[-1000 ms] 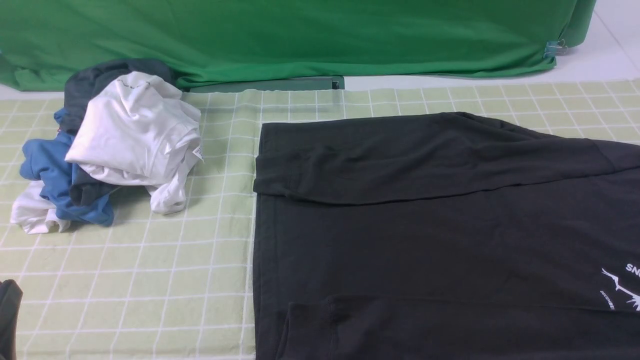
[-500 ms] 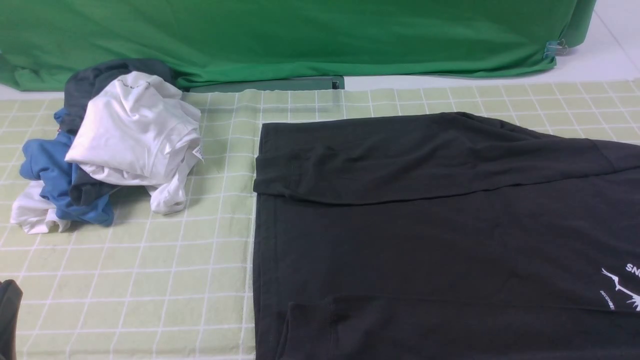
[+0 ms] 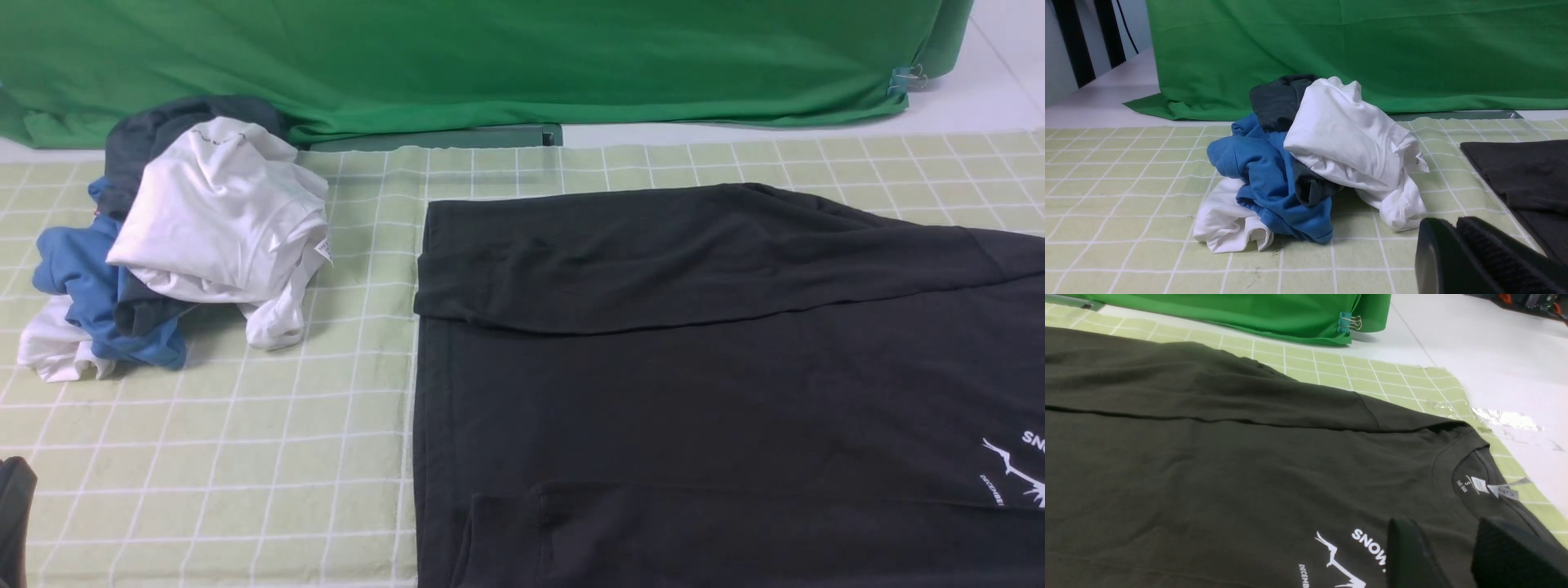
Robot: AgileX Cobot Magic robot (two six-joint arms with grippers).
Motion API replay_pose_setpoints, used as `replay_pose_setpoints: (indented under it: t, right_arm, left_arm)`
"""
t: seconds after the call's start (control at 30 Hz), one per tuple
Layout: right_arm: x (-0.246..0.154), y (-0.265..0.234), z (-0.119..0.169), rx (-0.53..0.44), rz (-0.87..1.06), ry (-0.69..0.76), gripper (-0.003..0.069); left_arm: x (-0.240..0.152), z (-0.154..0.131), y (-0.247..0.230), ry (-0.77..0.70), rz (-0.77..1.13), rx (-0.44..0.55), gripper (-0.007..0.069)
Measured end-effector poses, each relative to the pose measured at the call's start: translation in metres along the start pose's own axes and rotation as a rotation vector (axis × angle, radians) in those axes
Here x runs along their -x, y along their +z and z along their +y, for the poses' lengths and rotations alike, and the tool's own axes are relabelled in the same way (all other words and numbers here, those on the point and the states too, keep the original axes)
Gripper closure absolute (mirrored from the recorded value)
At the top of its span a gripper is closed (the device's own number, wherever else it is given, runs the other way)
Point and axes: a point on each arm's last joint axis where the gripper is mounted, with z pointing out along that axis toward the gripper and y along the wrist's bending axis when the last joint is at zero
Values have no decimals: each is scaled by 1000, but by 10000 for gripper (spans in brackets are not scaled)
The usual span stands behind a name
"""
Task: Fold a long-sleeved shirt over a green coffee tablecloth.
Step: 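Grasp the left edge of the dark T-shirt lying flat on the table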
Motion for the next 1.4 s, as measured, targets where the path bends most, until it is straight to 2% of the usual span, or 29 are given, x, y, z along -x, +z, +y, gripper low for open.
replay_pose_setpoints:
  t: [0.43,0.5,0.57,0.63,0.67,0.7,0.73,0.8,0.83,0.87,0.9,0.93,1.1,1.17,1.23,1.3,1.4]
  right_arm:
    - [0,0,0,0,0,0,419]
    - [0,0,0,0,-5,-1,419]
    - [2,0,0,-2,-25,-8,419]
    - [5,0,0,1,-57,29,419]
    - [7,0,1,12,-82,118,419]
    - [11,-1,1,31,-120,280,419]
    - [13,-1,2,50,-142,429,419]
    - [18,-2,1,82,-192,686,419]
    - [21,-2,0,94,-215,778,419]
    - [21,-2,0,94,-220,779,419]
    - [23,-3,-1,109,-244,879,419]
    - [24,-3,-1,114,-253,912,419]
    - [26,-4,-2,121,-276,946,420]
    - [30,-5,-3,128,-326,967,437]
    - [35,-7,-6,136,-396,972,473]
    - [42,-10,-8,140,-455,957,549]
    - [70,-20,-14,136,-508,872,631]
  left_arm:
    - [0,0,0,-2,0,0,589]
    - [0,-1,0,-63,-2,-6,589]
    - [1,-2,0,-258,-12,-23,589]
    - [3,-4,0,-619,-15,-55,589]
    - [3,-5,0,-778,-13,-69,589]
    - [4,-7,0,-1011,-3,-92,589]
    - [5,-8,0,-1137,3,-104,589]
    - [5,-8,-1,-1248,6,-113,589]
    - [6,-8,-1,-1262,2,-113,589]
    - [6,-8,-1,-1261,2,-112,589]
    - [7,-6,0,-1249,-22,-107,589]
    - [8,-5,0,-1236,-38,-103,589]
    - [11,-3,-1,-1215,-84,-96,589]
    - [16,2,-1,-1236,-163,-92,589]
    - [21,6,-3,-1253,-240,-88,589]
    - [30,11,-6,-1265,-341,-93,589]
    - [63,11,-17,-1141,-455,-146,589]
